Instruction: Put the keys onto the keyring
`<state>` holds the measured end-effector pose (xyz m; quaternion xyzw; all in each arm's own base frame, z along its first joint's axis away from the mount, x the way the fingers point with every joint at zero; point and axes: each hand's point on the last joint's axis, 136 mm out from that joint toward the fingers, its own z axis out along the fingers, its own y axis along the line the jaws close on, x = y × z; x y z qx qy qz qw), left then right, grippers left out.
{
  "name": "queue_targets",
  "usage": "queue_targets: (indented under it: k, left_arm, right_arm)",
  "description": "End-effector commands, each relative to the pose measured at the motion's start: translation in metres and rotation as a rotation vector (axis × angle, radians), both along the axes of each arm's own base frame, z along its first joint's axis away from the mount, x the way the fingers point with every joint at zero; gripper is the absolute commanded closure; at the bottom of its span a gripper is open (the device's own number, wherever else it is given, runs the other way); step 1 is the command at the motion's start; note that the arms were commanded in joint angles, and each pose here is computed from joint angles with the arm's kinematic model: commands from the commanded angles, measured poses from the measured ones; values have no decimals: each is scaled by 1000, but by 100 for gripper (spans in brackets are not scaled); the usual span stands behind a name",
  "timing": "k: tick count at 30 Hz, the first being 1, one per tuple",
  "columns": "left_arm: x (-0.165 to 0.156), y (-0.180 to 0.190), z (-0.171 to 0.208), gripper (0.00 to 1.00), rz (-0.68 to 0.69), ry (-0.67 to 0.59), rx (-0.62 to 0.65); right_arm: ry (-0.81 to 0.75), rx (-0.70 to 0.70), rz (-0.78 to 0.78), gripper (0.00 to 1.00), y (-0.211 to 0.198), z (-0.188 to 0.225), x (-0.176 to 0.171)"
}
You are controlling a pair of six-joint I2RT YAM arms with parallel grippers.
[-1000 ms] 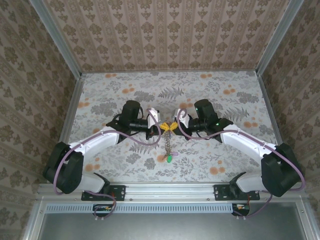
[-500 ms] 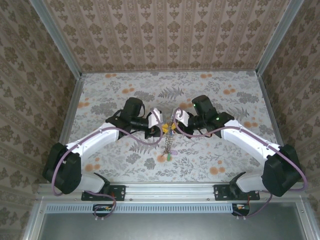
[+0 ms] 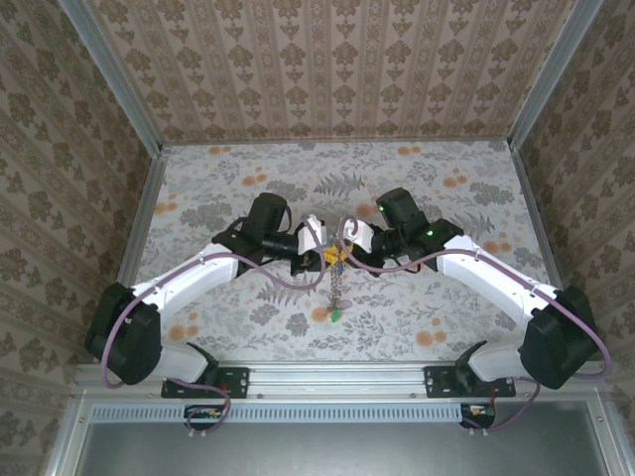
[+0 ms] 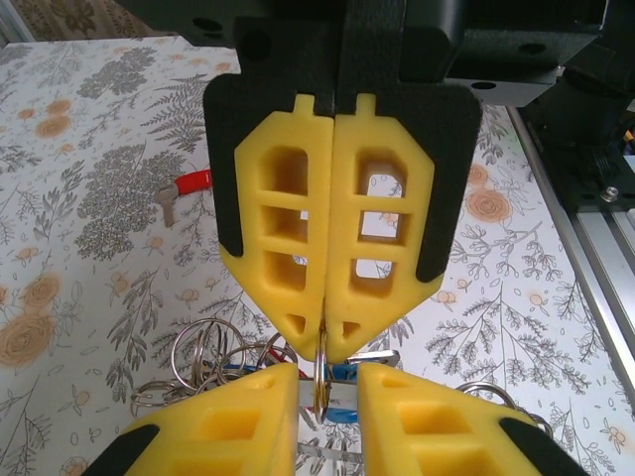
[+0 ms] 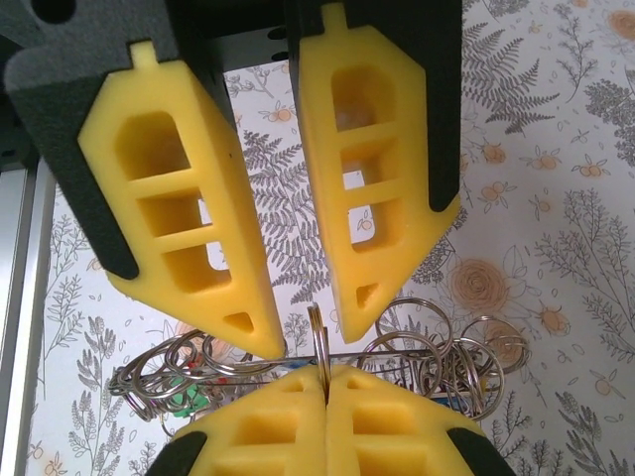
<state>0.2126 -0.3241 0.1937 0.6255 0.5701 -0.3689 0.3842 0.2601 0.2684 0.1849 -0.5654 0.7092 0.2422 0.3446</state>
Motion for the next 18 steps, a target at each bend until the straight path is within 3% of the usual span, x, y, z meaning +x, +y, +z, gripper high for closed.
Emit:
queue_targets:
  k: [1, 9, 15, 18]
  left_arm:
    - [3, -7, 8, 81, -18, -19, -16]
    - [2, -7, 4, 84, -19, -20, -2]
    - [4, -6, 1, 99, -12, -18, 11]
    - [3, -5, 1, 100, -14, -15, 6]
  right_arm:
    - [-41, 26, 22, 100, 7, 19, 4]
    - [-47, 48, 27, 100, 9, 23, 3]
    - [-55, 68, 29, 100, 11, 26, 2]
    - [-70, 87, 29, 100, 11, 29, 1]
